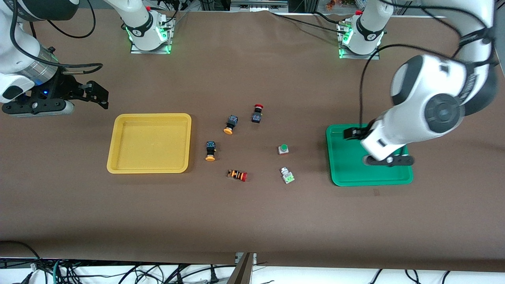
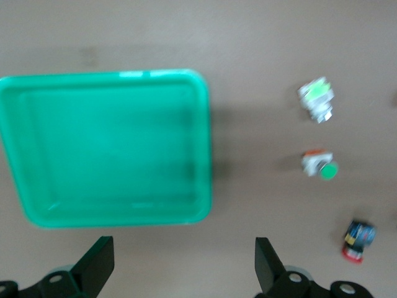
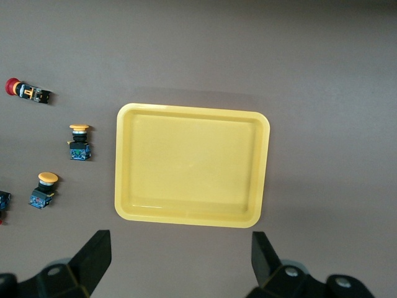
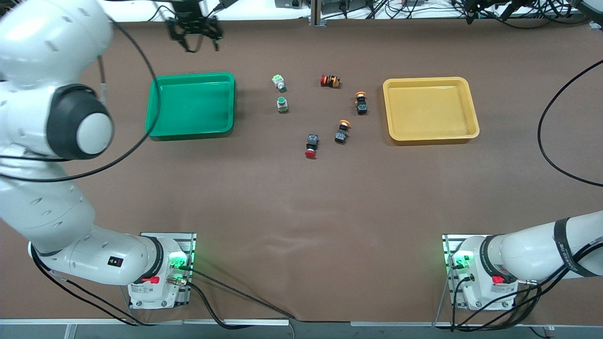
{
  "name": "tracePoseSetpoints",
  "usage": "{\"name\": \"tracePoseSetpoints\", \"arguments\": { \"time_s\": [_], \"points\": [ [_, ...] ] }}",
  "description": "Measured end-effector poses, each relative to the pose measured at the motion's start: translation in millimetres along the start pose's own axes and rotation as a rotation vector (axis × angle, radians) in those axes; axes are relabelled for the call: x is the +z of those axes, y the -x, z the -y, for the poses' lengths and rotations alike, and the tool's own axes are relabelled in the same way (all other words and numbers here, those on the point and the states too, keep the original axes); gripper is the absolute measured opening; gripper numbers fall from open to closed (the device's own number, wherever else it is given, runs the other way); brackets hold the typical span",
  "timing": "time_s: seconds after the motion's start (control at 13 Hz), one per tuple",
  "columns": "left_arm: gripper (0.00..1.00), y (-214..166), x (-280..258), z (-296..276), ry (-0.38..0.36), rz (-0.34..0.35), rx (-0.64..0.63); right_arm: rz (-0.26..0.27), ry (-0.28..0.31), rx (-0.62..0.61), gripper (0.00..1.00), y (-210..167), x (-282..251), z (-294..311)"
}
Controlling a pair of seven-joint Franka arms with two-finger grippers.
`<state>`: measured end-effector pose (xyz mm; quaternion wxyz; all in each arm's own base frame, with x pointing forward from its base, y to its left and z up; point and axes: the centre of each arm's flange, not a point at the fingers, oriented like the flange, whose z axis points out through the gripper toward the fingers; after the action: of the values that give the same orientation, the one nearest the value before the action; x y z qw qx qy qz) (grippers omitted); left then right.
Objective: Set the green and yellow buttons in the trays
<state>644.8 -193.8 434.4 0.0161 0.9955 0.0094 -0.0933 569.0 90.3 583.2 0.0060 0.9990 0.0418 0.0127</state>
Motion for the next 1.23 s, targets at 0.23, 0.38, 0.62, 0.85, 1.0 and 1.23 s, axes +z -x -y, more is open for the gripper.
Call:
{"name": "tracePoseSetpoints", "arguments": {
  "time_s": [0.23, 0.38, 0.62, 0.85, 1.0, 1.23],
  "points": [
    [1.00, -8.3, 31.8, -65.7, 0.062, -0.061, -0.068, -0.001, 0.000, -0.003, 1.00, 0.0, -0.1, 1.5],
    [1.00, -5.4, 59.9, -119.3, 0.088, -0.113, -0.131, -0.001, 0.000, -0.003, 1.00, 0.0, -0.1, 1.8],
    [1.00, 13.9, 121.8, -184.9, 0.064, -0.086, -0.146, -0.001, 0.000, -0.003, 1.00, 0.0, -0.1, 1.9],
    [1.00, 10.1, 175.0, -191.0, 0.031, -0.047, -0.145, -0.001, 0.000, -0.003, 1.00, 0.0, -0.1, 1.9],
    [1.00, 8.5, 200.3, -192.1, 0.028, -0.048, -0.144, -0.001, 0.000, -0.003, 1.00, 0.0, -0.1, 1.8],
    [1.00, 14.7, 228.4, -193.9, 0.031, -0.063, -0.139, -0.001, 0.000, 0.003, 1.00, -0.3, 0.0, -1.6]
  ]
}}
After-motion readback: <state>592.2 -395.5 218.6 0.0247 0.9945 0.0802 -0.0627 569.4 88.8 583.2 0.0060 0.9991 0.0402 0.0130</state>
